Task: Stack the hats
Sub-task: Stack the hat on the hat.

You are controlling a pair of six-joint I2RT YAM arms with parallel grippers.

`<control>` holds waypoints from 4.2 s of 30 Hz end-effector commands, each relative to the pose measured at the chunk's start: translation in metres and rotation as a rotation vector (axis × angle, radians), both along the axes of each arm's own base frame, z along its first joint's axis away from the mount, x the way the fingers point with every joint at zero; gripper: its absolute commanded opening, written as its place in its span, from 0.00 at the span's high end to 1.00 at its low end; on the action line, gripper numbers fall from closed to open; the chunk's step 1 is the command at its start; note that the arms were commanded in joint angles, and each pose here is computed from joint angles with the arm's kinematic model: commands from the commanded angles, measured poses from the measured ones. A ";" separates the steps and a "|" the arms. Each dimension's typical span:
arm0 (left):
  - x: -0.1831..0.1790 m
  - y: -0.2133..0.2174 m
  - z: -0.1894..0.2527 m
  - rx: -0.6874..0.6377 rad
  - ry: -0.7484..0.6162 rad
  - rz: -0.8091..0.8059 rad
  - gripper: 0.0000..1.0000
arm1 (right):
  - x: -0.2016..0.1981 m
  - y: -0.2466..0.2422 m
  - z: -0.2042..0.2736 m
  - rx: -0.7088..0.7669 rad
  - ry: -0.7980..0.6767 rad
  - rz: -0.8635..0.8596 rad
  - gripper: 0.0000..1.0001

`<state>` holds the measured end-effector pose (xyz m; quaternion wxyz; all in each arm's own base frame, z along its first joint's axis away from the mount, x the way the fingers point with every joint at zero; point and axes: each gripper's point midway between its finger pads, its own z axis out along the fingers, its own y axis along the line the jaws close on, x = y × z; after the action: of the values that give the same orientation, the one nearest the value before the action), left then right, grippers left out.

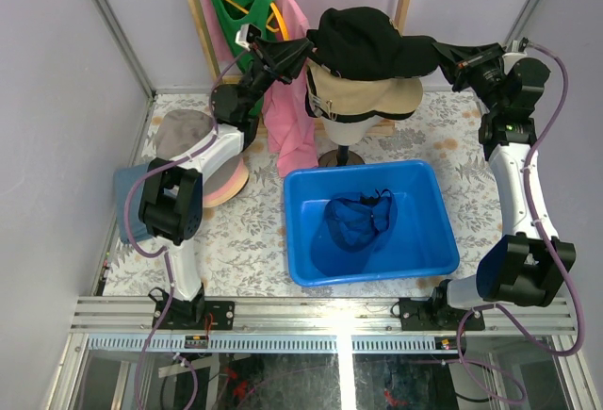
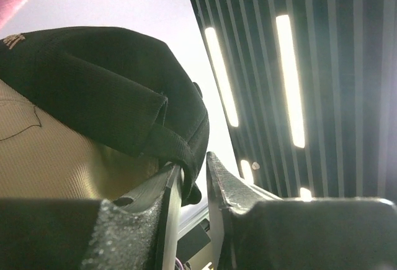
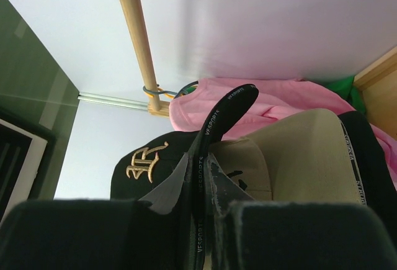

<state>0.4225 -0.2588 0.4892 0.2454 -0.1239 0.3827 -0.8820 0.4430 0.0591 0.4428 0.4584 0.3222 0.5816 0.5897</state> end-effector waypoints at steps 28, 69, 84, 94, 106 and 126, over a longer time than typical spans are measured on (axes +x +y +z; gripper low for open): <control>-0.052 0.030 0.018 -0.207 0.429 -0.236 1.00 | -0.021 -0.004 0.005 -0.049 0.069 -0.134 1.00; -0.023 0.024 -0.051 -0.177 0.508 -0.222 1.00 | -0.008 -0.007 -0.075 -0.244 0.184 -0.123 1.00; -0.006 0.033 -0.026 -0.313 0.307 -0.235 1.00 | 0.001 0.004 -0.064 -0.346 0.119 -0.022 1.00; -0.031 0.042 -0.053 -0.281 0.396 -0.190 1.00 | -0.003 0.008 -0.080 -0.357 0.122 0.004 1.00; -0.028 0.032 -0.075 -0.253 0.439 -0.210 1.00 | -0.008 0.000 -0.132 -0.405 0.230 -0.015 1.00; -0.030 0.021 -0.104 -0.217 0.505 -0.237 1.00 | -0.014 -0.008 -0.179 -0.410 0.312 -0.015 1.00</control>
<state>0.3879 -0.2518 0.3964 0.2199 -0.2267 0.3979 -0.8614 0.4304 0.0773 0.3611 0.4809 0.2591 0.6757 0.4949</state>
